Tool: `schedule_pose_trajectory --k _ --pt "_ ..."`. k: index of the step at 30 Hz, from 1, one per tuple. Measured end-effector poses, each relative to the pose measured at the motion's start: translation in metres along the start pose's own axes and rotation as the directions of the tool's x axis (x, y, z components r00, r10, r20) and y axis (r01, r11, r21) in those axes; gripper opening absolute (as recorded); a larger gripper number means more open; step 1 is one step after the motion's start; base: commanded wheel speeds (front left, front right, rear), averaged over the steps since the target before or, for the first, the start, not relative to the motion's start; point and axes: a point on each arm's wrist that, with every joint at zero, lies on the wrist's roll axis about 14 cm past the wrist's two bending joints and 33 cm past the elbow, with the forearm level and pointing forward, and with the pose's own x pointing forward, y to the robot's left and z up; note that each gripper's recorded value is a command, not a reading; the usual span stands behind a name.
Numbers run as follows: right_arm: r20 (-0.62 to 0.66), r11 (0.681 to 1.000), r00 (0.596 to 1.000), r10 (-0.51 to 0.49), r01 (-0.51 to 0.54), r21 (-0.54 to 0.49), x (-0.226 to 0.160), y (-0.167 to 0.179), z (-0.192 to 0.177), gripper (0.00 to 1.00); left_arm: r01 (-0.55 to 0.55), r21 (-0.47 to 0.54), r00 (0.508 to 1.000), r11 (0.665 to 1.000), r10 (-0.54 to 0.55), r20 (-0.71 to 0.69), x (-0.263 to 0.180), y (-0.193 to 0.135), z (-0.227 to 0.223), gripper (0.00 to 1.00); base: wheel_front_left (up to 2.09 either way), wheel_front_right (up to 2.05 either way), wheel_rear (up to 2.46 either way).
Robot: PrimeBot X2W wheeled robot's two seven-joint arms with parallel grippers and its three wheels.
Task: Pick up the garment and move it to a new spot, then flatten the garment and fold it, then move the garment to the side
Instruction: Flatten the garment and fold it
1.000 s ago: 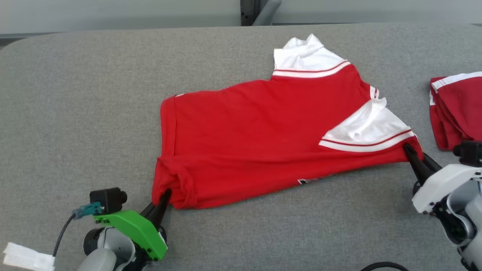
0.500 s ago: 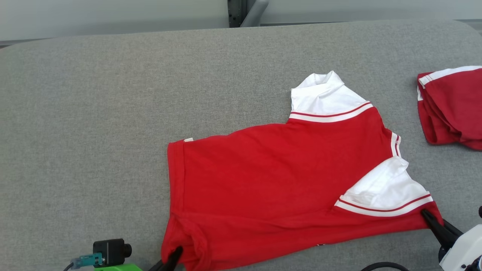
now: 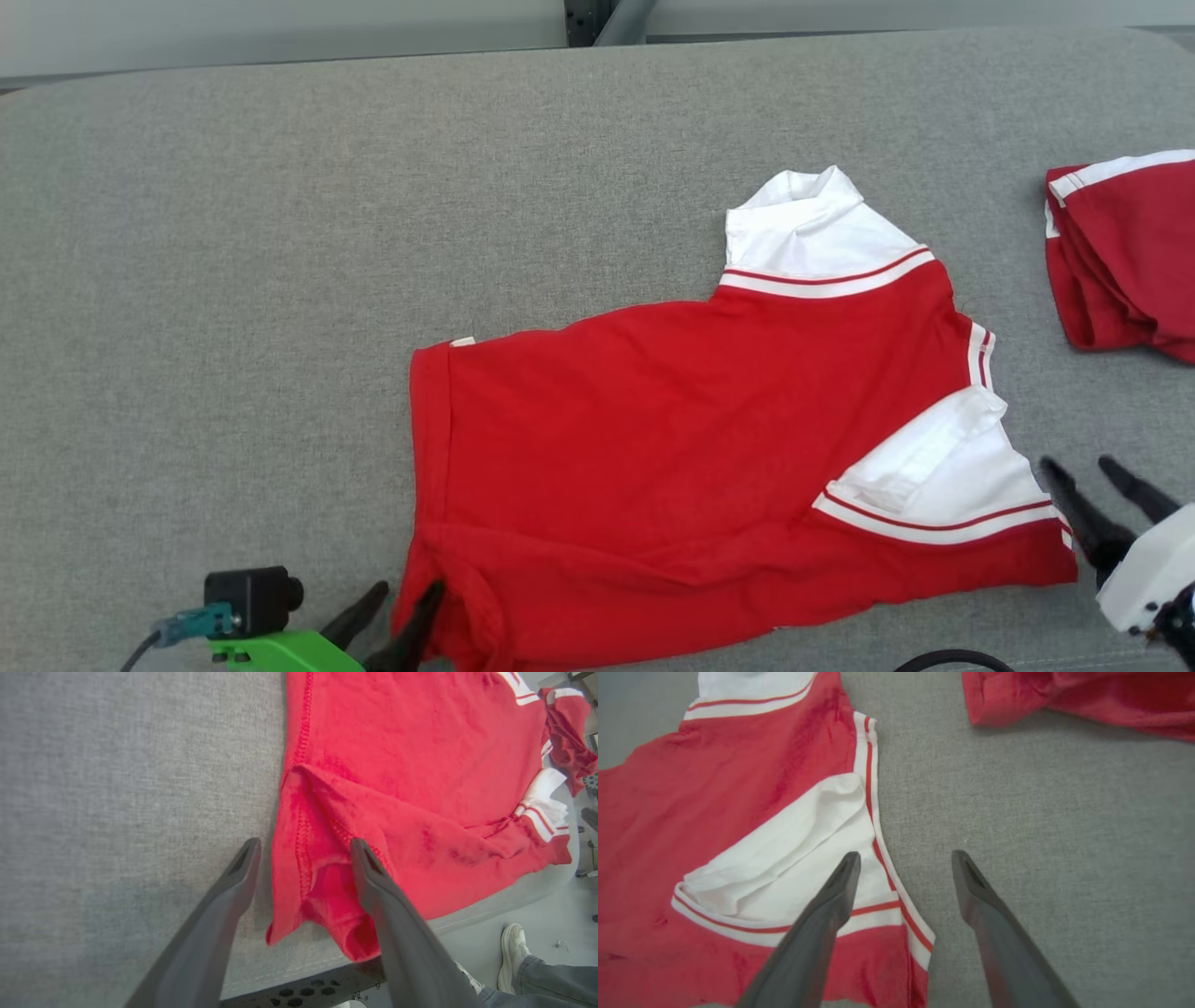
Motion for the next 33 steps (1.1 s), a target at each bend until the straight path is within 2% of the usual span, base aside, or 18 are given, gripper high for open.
schedule_pose_trajectory --k 5,7,12,15,20,24,28,29,30,31,32,33 --pt "0.153 0.992 0.988 0.029 -0.010 -0.122 0.015 0.005 0.076 1.00 -0.013 0.077 0.996 0.997 0.006 0.088 0.002 0.001 0.049 1.00 0.00 0.00 0.00" --pt "0.173 0.984 0.983 0.061 -0.030 -0.178 0.029 0.018 0.098 1.00 -0.015 0.159 0.993 0.987 -0.004 0.120 0.014 -0.003 0.075 1.00 0.00 0.00 0.00" --pt "0.174 0.965 0.977 0.121 -0.075 -0.250 0.084 0.050 0.140 1.00 -0.008 0.270 0.992 0.963 -0.027 0.125 0.063 -0.017 0.120 1.00 0.00 0.00 0.00" --pt "0.112 0.959 0.986 0.121 -0.087 -0.270 0.125 0.060 0.140 1.00 0.004 0.303 0.999 0.953 -0.018 0.045 0.097 -0.018 0.118 1.00 0.00 0.00 0.00" --pt "0.005 0.959 0.989 0.150 -0.145 -0.244 0.184 0.090 0.120 1.00 -0.034 0.357 0.995 0.933 0.065 -0.074 0.130 0.011 0.103 1.00 0.00 0.00 0.00" --pt "-0.100 0.950 0.983 0.153 -0.174 -0.258 0.211 0.101 0.092 1.00 -0.041 0.375 0.991 0.926 0.086 -0.103 0.137 0.021 0.101 1.00 0.00 0.00 0.00" --pt "-0.104 0.944 0.981 0.167 -0.189 -0.270 0.225 0.109 0.092 1.00 -0.040 0.383 0.988 0.923 0.093 -0.122 0.136 0.028 0.099 1.00 0.00 0.00 0.00" --pt "-0.108 0.942 0.980 0.170 -0.193 -0.274 0.227 0.111 0.089 0.97 -0.039 0.384 0.988 0.922 0.094 -0.123 0.135 0.029 0.099 1.00 0.00 0.00 0.00" --pt "-0.110 0.942 0.979 0.172 -0.196 -0.274 0.227 0.112 0.089 0.47 -0.041 0.385 0.988 0.922 0.095 -0.124 0.134 0.030 0.099 0.95 0.00 0.00 0.00" --pt "-0.109 0.942 0.979 0.174 -0.197 -0.270 0.227 0.112 0.090 0.09 -0.043 0.385 0.987 0.922 0.098 -0.125 0.133 0.032 0.099 0.74 0.00 0.00 0.00" --pt "-0.106 0.944 0.979 0.174 -0.196 -0.266 0.227 0.111 0.092 0.00 -0.045 0.387 0.987 0.921 0.102 -0.127 0.132 0.033 0.100 0.68 0.00 0.00 0.00" --pt "-0.106 0.944 0.979 0.173 -0.195 -0.265 0.227 0.110 0.092 0.00 -0.046 0.390 0.986 0.920 0.103 -0.128 0.130 0.034 0.100 0.67 0.00 0.00 0.00"
